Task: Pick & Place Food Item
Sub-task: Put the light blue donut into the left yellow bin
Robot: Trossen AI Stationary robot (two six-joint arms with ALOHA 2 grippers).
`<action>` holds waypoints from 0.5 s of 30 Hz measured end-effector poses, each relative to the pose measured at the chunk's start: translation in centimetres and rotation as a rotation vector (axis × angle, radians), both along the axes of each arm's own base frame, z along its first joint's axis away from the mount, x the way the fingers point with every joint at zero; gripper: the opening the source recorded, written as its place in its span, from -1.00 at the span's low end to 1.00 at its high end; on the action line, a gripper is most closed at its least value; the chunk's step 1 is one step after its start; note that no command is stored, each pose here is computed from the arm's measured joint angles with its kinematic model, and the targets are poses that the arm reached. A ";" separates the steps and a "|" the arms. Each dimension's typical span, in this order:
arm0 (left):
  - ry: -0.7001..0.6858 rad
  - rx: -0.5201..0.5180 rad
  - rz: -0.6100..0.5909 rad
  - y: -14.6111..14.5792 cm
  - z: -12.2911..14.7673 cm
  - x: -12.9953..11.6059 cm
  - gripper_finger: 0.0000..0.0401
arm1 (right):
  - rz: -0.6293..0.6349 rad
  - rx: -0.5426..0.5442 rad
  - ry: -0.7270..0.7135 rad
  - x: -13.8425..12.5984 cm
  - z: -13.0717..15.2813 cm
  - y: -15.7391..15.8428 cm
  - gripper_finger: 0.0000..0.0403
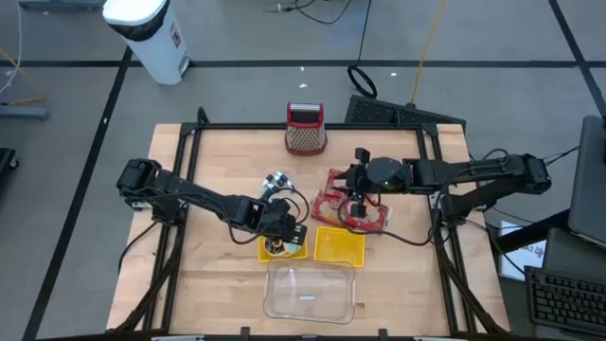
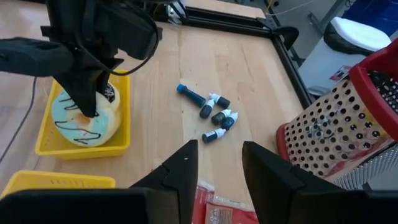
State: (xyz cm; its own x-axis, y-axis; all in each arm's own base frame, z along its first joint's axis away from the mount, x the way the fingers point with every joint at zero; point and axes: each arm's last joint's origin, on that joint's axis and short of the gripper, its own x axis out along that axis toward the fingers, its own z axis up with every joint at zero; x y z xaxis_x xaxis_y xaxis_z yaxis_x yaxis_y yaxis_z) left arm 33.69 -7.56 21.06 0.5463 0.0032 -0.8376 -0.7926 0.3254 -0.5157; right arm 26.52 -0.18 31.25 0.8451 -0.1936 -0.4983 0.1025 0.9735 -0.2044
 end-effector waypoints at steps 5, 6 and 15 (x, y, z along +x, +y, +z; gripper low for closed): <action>-0.002 0.015 -0.008 -0.2 0.0 -0.1 -0.58 | 0.000 0.000 0.019 -0.1 -0.2 0.0 -0.43; -0.002 0.015 -0.008 -0.2 0.0 -0.1 -0.54 | 0.001 0.000 0.019 -0.1 -0.2 0.0 -0.43; -0.007 0.024 0.011 -0.1 0.0 0.0 -0.04 | 0.001 0.000 0.019 -0.1 -0.2 0.0 -0.44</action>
State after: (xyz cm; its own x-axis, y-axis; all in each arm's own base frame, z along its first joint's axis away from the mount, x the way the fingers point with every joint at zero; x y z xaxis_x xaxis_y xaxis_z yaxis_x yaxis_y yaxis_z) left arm 33.68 -7.63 21.03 0.5520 0.0292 -0.8333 -0.7926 0.3289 -0.5135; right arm 26.43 -0.17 31.09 0.8355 -0.1931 -0.5144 0.0981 0.9736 -0.2062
